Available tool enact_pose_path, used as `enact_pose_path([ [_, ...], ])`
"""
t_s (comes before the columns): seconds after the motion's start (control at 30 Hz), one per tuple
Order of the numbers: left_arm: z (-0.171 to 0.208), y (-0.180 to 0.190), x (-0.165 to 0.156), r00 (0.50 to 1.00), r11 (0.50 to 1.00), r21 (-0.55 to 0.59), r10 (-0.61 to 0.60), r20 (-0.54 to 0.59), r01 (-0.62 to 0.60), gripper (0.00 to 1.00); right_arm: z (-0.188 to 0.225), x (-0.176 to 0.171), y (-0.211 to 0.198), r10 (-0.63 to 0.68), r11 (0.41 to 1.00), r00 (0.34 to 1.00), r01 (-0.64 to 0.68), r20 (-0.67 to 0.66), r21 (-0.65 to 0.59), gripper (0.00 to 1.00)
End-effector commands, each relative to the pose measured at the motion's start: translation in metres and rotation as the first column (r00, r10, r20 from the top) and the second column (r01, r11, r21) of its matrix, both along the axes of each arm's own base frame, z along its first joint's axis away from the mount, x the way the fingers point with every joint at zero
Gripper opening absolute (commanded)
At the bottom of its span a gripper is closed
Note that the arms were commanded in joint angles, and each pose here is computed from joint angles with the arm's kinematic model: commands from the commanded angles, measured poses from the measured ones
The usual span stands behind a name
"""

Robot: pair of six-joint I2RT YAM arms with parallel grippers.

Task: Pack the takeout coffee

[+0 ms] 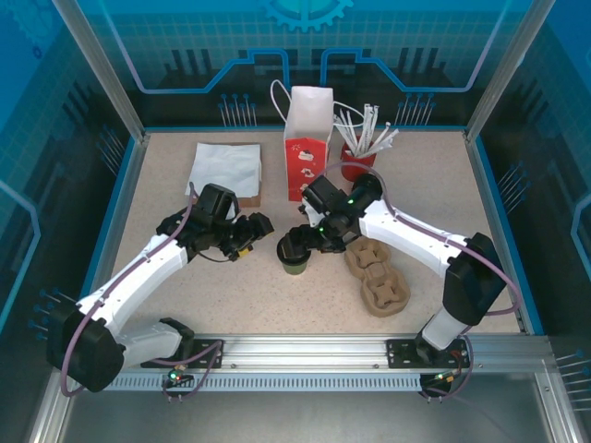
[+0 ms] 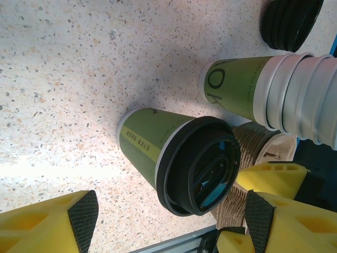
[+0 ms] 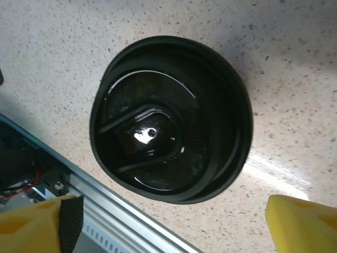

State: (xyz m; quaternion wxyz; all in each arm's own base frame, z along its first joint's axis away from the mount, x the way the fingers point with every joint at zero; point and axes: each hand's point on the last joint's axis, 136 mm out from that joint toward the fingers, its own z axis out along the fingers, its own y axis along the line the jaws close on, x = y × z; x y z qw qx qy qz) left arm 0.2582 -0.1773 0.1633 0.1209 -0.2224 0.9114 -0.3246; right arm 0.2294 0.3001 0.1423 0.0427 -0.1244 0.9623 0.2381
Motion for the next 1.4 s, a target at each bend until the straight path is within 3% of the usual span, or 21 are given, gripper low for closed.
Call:
enact_pose_path([
  [0.0, 0.011, 0.007, 0.001, 1.000, 1.000, 0.024, 0.004, 0.031, -0.005, 0.77, -0.002, -0.003, 0.019, 0.019, 0.998, 0.999, -0.017, -0.030, 0.054, 0.97],
  [0.4, 0.012, 0.013, -0.001, 0.999, 0.999, 0.051, 0.009, 0.039, -0.011, 0.78, -0.006, 0.011, 0.038, 0.050, 0.997, 0.999, -0.049, -0.020, 0.052, 1.00],
  [0.53, 0.006, 0.021, -0.002, 1.000, 0.997, 0.071, 0.020, 0.019, -0.022, 0.82, -0.005, 0.016, 0.044, 0.069, 0.996, 0.997, -0.068, -0.017, 0.056, 0.99],
  [0.9, -0.007, 0.050, -0.006, 0.992, 0.993, -0.023, 0.117, -0.038, -0.118, 0.84, 0.002, 0.037, 0.075, 0.110, 0.985, 0.994, -0.108, -0.004, 0.134, 0.98],
  [1.1, -0.005, 0.044, -0.005, 0.996, 0.992, -0.097, 0.083, -0.034, -0.086, 0.81, 0.007, 0.048, 0.051, 0.077, 0.996, 0.996, -0.079, 0.046, 0.038, 0.98],
  [1.37, -0.016, 0.021, -0.001, 0.997, 0.980, -0.200, -0.014, -0.072, 0.000, 0.76, -0.001, 0.041, 0.020, 0.027, 0.999, 0.999, -0.026, 0.024, -0.022, 0.72],
])
